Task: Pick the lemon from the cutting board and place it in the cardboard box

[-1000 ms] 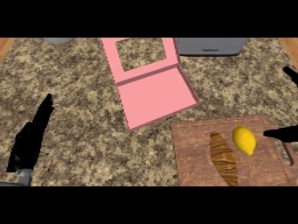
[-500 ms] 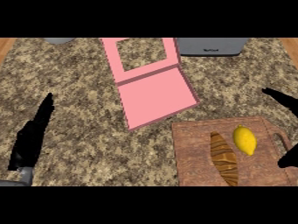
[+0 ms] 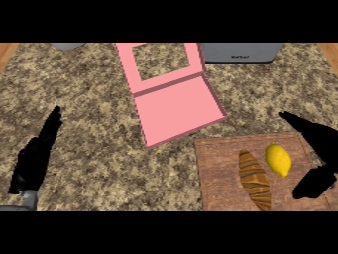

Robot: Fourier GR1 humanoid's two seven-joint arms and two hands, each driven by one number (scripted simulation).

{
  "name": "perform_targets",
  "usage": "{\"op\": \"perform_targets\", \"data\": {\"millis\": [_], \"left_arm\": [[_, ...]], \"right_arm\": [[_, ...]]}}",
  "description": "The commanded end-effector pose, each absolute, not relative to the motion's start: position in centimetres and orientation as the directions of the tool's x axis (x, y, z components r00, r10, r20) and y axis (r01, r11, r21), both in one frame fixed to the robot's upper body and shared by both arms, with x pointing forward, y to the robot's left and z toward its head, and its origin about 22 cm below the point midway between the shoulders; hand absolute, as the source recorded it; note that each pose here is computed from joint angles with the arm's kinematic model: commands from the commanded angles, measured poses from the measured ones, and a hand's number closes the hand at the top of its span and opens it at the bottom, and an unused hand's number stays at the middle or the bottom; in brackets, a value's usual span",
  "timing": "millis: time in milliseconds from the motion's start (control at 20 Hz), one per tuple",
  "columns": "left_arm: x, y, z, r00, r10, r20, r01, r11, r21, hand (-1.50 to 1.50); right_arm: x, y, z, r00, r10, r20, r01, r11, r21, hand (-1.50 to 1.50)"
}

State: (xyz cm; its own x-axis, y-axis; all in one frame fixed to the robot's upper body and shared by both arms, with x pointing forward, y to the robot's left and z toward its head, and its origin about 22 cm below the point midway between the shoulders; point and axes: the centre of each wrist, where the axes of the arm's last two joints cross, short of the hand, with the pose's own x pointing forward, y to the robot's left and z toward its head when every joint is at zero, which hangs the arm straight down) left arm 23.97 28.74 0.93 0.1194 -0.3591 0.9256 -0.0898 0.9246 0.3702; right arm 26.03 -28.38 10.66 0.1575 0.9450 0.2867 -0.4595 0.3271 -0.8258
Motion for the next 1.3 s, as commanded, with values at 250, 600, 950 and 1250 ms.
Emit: {"op": "perform_targets", "data": {"millis": [250, 600, 950, 1250], "left_arm": [[25.3, 28.7, -0.1, 0.114, -0.375, 0.920, -0.106, 0.916, 0.386, 0.00], [24.7, 28.1, 1.5, 0.123, -0.353, 0.928, -0.091, 0.927, 0.364, 0.00], [23.6, 30.0, -0.9, 0.140, -0.360, 0.923, -0.104, 0.921, 0.375, 0.00], [24.0, 28.1, 2.3, 0.116, -0.372, 0.921, -0.095, 0.919, 0.383, 0.00]], "right_arm": [[25.0, -29.6, 8.8, 0.190, 0.959, 0.211, -0.492, 0.279, -0.825, -1.50], [26.8, -27.6, 7.1, 0.198, 0.953, 0.231, -0.483, 0.300, -0.823, -1.50], [26.3, -27.2, 5.9, 0.206, 0.950, 0.233, -0.470, 0.305, -0.828, -1.50], [27.1, -29.8, 4.3, 0.216, 0.942, 0.256, -0.470, 0.330, -0.819, -1.50]]}}
